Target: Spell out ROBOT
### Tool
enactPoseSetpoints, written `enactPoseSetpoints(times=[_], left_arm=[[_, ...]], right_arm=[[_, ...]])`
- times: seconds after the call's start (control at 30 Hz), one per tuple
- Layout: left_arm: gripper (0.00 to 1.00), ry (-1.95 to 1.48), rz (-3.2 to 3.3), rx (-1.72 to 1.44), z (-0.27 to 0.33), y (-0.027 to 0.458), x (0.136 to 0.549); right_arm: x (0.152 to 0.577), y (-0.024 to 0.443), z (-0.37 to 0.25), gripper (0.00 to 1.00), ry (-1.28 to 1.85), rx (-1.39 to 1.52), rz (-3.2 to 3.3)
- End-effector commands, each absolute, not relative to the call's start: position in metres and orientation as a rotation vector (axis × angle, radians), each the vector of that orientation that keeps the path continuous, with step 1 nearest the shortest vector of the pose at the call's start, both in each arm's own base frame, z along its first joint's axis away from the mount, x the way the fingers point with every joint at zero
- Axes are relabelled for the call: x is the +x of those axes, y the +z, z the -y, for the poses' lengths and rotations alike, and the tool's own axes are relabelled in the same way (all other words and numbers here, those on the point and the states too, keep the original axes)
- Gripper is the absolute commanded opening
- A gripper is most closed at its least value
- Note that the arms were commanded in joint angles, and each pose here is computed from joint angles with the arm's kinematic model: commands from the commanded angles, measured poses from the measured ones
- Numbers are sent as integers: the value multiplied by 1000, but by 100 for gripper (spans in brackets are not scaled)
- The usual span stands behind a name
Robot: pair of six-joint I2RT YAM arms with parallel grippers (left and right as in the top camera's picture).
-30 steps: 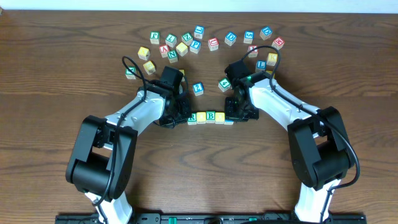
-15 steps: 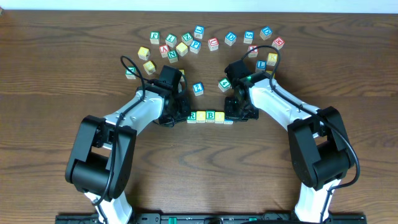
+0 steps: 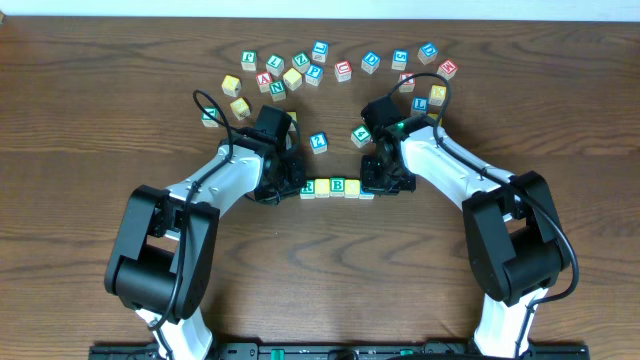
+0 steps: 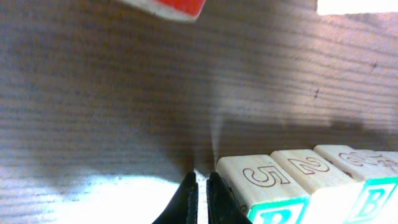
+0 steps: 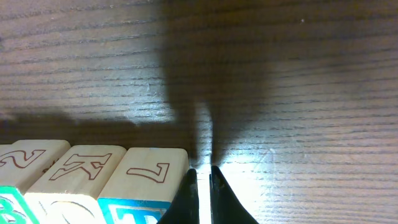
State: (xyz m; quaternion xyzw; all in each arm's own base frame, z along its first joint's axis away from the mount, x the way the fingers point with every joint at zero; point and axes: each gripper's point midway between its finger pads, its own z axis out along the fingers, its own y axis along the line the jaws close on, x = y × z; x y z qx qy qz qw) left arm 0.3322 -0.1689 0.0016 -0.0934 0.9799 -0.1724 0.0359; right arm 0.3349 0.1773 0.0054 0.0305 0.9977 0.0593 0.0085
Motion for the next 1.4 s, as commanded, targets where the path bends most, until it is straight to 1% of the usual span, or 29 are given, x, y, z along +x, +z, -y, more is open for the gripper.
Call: enactPoseSetpoints(times=[0.0,0.17,0.4,0.57,0.7,0.87,0.9,0.93,1.0,1.03,1.07,1.1,1.13,1.17,1.2,1.23,1.27,1.37], left_arm=[[8,-491,-3023,-276,165,-1,332],[9,-455,-3022,-293,158,-2,333],[9,-451,-3010,-360,143,-2,340],[9,-444,-2991,-383,124,8,346],[9,-343,-2931,-455,94,30,354],[9,-163,-2786,-547,44,77,357],[14,-142,-2749,-570,34,91,356],[17,-133,-2722,-586,27,101,354],[17,-134,-2659,-622,14,124,350],[24,-138,-2628,-640,8,135,347],[35,-141,-2604,-651,3,143,345],[51,-145,-2571,-665,-2,154,342],[60,-147,-2550,-673,-5,161,340],[66,-149,-2528,-681,-9,168,337],[80,-151,-2508,-685,-11,174,335],[97,-153,-2495,-687,-12,178,334],[99,-156,-2483,-687,-13,182,333],[99,-159,-2472,-684,-13,185,333]], right_arm=[[332,1,-177,4,189,101,-3135],[334,1,-171,7,185,125,-3137],[334,1,-164,7,171,151,-3146],[333,0,-159,7,154,164,-3152],[337,7,-159,8,169,172,-3131],[348,38,-154,6,189,188,-3063],[349,47,-149,6,166,195,-3044],[350,56,-143,7,143,205,-3027],[350,81,-127,10,91,233,-2981],[348,94,-120,12,79,247,-2957],[346,106,-113,15,69,260,-2935],[342,123,-104,18,60,278,-2902],[338,135,-98,27,50,290,-2876],[333,150,-90,34,40,301,-2844],[327,165,-84,44,30,309,-2810],[321,180,-77,56,20,315,-2774],[314,194,-72,65,14,318,-2741],[288,228,-60,84,14,326,-2661]])
